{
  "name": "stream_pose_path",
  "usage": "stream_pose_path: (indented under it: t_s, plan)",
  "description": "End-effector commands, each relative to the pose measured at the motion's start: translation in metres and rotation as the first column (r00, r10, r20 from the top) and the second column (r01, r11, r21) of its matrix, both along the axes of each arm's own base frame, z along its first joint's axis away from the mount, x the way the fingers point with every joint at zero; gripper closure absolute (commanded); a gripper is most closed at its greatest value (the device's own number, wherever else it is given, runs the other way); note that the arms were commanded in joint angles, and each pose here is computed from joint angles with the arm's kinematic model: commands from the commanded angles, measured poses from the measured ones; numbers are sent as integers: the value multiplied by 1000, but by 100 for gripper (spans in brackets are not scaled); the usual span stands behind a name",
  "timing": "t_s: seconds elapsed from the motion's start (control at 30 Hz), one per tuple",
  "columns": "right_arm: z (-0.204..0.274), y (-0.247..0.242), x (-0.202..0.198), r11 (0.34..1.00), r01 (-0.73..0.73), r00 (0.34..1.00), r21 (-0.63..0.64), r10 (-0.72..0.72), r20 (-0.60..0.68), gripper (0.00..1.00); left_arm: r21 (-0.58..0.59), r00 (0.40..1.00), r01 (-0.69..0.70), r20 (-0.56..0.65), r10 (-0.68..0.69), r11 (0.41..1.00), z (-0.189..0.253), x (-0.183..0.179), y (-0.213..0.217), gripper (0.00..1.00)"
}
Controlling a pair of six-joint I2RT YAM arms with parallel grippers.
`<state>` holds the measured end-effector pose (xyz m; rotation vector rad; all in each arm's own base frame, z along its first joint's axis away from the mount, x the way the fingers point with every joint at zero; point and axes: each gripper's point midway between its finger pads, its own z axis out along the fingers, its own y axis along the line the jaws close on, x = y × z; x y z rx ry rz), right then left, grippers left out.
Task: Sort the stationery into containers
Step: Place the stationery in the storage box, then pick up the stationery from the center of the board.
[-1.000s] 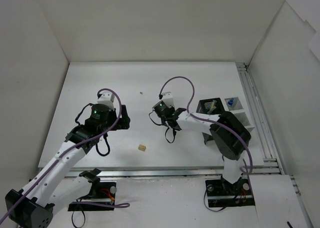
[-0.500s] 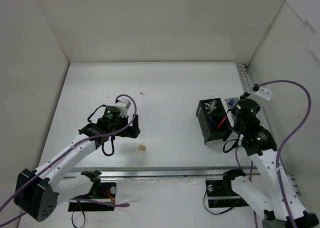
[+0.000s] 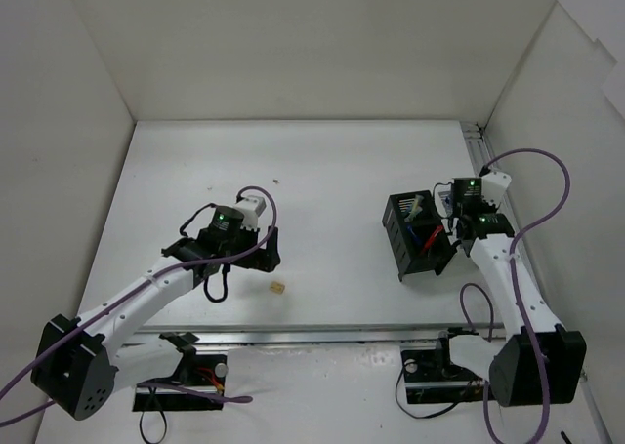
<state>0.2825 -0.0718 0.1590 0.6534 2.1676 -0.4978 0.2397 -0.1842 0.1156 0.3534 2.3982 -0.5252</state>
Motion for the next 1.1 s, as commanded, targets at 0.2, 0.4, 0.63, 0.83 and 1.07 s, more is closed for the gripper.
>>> stream_pose_path:
  t_s: [0.2,0.4,0.63,0.83,1.07]
  plan:
    - [6,-18,1,990,68,993,123,-79,92,76,-55,998,21,60,-18,998,21,3,-12,0]
    - [26,-10,-6,991,-1,985,133,-21,170,55,-10,999,28,-18,-28,1000,0,-7,-13,0]
    - [51,13,-1,979,-146,964,143,108,245,2,23,995,77,-60,-76,997,-25,-15,-23,0]
    - [58,23,1,972,-194,953,131,155,262,2,75,983,142,-128,-132,987,-51,-30,-36,2]
    - [55,23,0,972,-203,953,122,168,253,2,173,971,126,-225,-86,977,-87,-50,-29,9]
